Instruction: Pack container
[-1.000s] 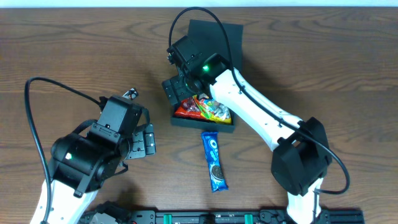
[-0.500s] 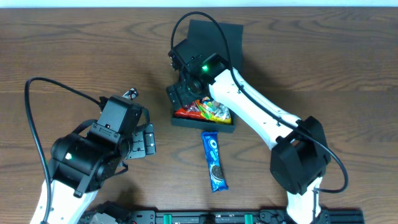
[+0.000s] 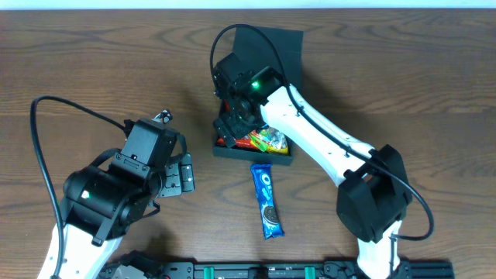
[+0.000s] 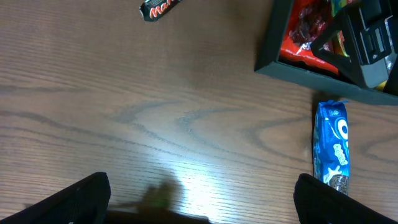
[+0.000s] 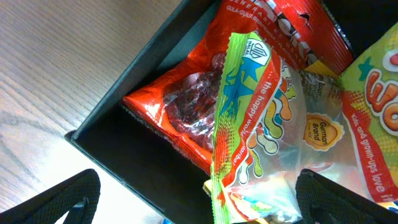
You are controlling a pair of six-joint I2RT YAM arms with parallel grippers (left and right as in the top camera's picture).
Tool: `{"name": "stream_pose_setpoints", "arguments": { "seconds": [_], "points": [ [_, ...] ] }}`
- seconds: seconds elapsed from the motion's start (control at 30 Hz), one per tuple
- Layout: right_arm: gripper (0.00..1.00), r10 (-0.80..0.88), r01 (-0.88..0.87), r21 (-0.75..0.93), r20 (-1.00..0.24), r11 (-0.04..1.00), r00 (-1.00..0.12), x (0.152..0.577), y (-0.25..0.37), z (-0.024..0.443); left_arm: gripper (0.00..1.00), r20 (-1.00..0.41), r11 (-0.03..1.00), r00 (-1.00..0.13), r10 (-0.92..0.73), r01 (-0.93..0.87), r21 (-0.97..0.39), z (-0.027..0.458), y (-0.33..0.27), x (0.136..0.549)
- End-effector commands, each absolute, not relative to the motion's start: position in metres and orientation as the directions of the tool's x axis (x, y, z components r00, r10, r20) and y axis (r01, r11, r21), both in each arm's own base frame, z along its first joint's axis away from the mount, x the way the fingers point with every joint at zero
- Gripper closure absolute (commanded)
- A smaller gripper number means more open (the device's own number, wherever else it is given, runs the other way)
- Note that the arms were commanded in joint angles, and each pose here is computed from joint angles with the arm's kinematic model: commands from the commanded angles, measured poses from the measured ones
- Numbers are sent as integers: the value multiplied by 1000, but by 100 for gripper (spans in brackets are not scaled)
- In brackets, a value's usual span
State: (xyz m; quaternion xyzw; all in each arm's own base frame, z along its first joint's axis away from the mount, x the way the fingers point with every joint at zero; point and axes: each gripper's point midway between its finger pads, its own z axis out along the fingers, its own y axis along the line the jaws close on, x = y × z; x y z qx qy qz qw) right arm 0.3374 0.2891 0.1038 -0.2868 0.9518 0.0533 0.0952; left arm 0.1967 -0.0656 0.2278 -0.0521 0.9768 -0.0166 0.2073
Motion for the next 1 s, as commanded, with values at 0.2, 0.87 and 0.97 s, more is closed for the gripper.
{"name": "stream_pose_setpoints", "arguments": {
  "seconds": [0.2, 0.87, 0.97],
  "points": [
    [1, -554, -592, 40, -306, 805, -774, 345, 294, 137, 5, -422, 993, -899, -113, -95, -63, 229, -67, 200],
    [1, -52, -135, 161, -437, 978, -898, 353, 256, 223, 5, -421, 994, -900, -109, -92, -61, 229, -67, 200],
    [1, 241, 176, 216, -328, 960, -914, 345, 246, 207, 5, -422, 994, -900, -109, -92, -61, 229, -67, 200]
  ]
}}
